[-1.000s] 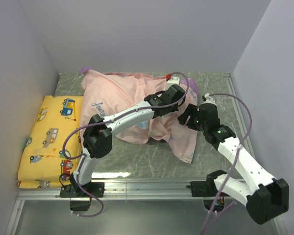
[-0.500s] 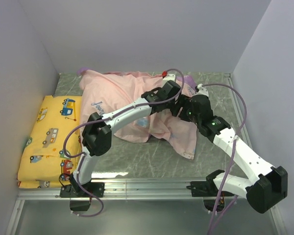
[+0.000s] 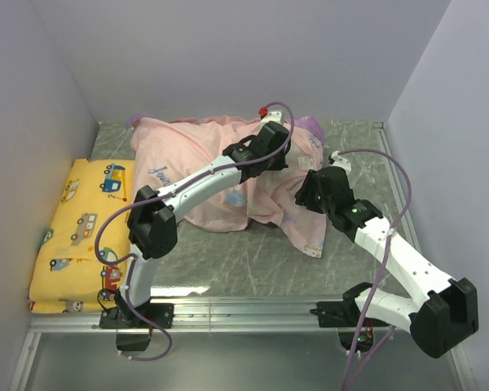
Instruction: Remove the pillowcase from the pillow
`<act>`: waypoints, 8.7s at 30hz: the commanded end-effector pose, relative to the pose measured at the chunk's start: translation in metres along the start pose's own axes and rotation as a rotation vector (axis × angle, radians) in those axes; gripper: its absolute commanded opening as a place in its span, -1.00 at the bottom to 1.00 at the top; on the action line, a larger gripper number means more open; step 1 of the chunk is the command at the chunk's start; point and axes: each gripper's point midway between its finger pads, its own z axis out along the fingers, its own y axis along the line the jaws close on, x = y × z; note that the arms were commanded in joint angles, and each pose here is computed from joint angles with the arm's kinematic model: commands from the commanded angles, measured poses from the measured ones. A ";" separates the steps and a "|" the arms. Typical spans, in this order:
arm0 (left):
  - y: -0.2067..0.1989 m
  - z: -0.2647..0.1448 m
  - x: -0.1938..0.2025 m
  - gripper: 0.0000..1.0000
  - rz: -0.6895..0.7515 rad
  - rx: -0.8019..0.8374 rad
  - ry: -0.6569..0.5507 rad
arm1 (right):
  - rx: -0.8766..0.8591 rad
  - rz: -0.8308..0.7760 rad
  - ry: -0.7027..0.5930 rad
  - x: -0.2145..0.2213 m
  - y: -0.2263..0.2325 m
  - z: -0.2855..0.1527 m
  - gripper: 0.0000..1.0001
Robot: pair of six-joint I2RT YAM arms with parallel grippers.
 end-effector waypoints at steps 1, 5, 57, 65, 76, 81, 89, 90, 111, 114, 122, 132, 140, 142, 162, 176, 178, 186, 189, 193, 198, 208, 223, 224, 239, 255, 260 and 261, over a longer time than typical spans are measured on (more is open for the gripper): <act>-0.003 -0.030 -0.046 -0.99 -0.035 0.032 -0.107 | 0.011 0.016 -0.054 -0.020 0.003 -0.009 0.27; -0.001 -0.028 -0.039 -0.99 -0.039 0.035 -0.095 | -0.007 0.047 -0.089 -0.032 0.008 -0.019 0.36; 0.071 -0.002 -0.116 -0.99 -0.204 0.041 -0.129 | 0.040 0.147 0.049 0.076 -0.058 0.014 -1.00; 0.032 -0.074 -0.138 -0.99 -0.212 0.241 -0.130 | 0.077 0.283 0.135 0.067 -0.071 0.065 -1.00; 0.008 -0.144 0.038 -0.99 -0.192 0.456 0.125 | -0.027 0.344 0.155 0.008 -0.038 0.114 -1.00; 0.042 -0.128 0.109 -0.99 -0.221 0.366 0.202 | -0.055 0.274 0.121 -0.008 -0.032 0.106 -0.60; 0.050 -0.105 0.128 -0.99 -0.248 0.330 0.211 | 0.032 0.216 -0.040 -0.059 -0.051 0.044 0.32; 0.051 -0.102 0.130 -0.99 -0.250 0.323 0.213 | 0.052 0.196 -0.029 -0.058 -0.053 0.036 0.33; 0.042 -0.115 0.112 -0.99 -0.222 0.332 0.194 | 0.147 -0.247 -0.060 -0.029 0.001 0.002 0.55; 0.043 -0.123 0.108 -0.99 -0.214 0.336 0.185 | 0.192 -0.247 -0.110 -0.044 -0.004 0.000 0.37; 0.049 -0.168 0.096 -0.99 -0.222 0.362 0.128 | 0.322 -0.076 -0.134 -0.095 -0.057 0.017 -1.00; 0.048 -0.235 0.067 -0.99 -0.262 0.459 -0.008 | -0.040 0.053 0.063 -0.078 -0.009 0.106 -0.98; 0.014 -0.230 0.039 -0.99 -0.239 0.518 -0.046 | -0.328 -0.023 0.184 -0.081 0.050 0.077 0.06; 0.009 -0.219 0.033 -0.99 -0.247 0.511 -0.060 | -0.265 -0.015 0.129 -0.099 0.038 0.062 0.26; -0.112 -0.087 0.019 -0.57 -0.215 0.512 0.052 | -0.150 0.042 -0.238 -0.077 0.006 -0.087 0.64; -0.079 -0.145 -0.015 0.26 -0.197 0.464 -0.081 | -0.085 -0.028 -0.183 -0.037 -0.020 -0.047 0.70; -0.070 -0.157 -0.021 0.28 -0.165 0.436 -0.098 | -0.095 -0.044 -0.158 -0.033 -0.018 -0.042 0.71; 0.018 -0.148 -0.001 0.50 0.008 0.036 -0.089 | -0.092 -0.075 -0.031 -0.007 -0.016 -0.008 0.76; 0.040 -0.136 0.020 0.53 0.057 -0.049 -0.047 | -0.106 -0.063 -0.007 -0.002 -0.012 -0.001 0.50; 0.058 -0.120 0.032 0.56 0.094 -0.131 -0.037 | -0.104 -0.057 0.001 -0.004 -0.008 0.000 -0.58; 0.085 -0.106 0.032 0.06 0.144 -0.265 -0.019 | -0.065 -0.050 -0.046 -0.026 -0.009 -0.013 -1.00; 0.217 -0.136 -0.065 -0.99 0.010 -0.577 -0.172 | 0.053 0.023 -0.248 -0.107 -0.034 -0.080 -1.00; 0.233 -0.125 -0.046 -0.71 -0.193 -0.290 -0.136 | -0.020 0.074 -0.219 -0.086 -0.038 -0.066 -1.00; 0.221 -0.126 -0.044 -0.57 -0.187 -0.246 -0.149 | -0.007 0.069 -0.200 -0.079 -0.041 -0.061 -1.00; 0.136 -0.181 0.075 0.50 -0.174 -0.025 -0.111 | 0.048 0.012 -0.168 -0.066 -0.054 -0.058 -1.00; 0.178 -0.131 0.135 -0.53 -0.175 -0.234 -0.120 | 0.108 -0.004 -0.174 -0.073 -0.057 -0.056 -1.00; 0.284 -0.150 0.093 -0.99 -0.349 -0.562 -0.185 | 0.131 0.033 -0.231 -0.109 -0.053 -0.076 -1.00; 0.298 -0.157 0.088 -0.99 -0.384 -0.579 -0.208 | 0.135 0.041 -0.236 -0.114 -0.054 -0.077 -1.00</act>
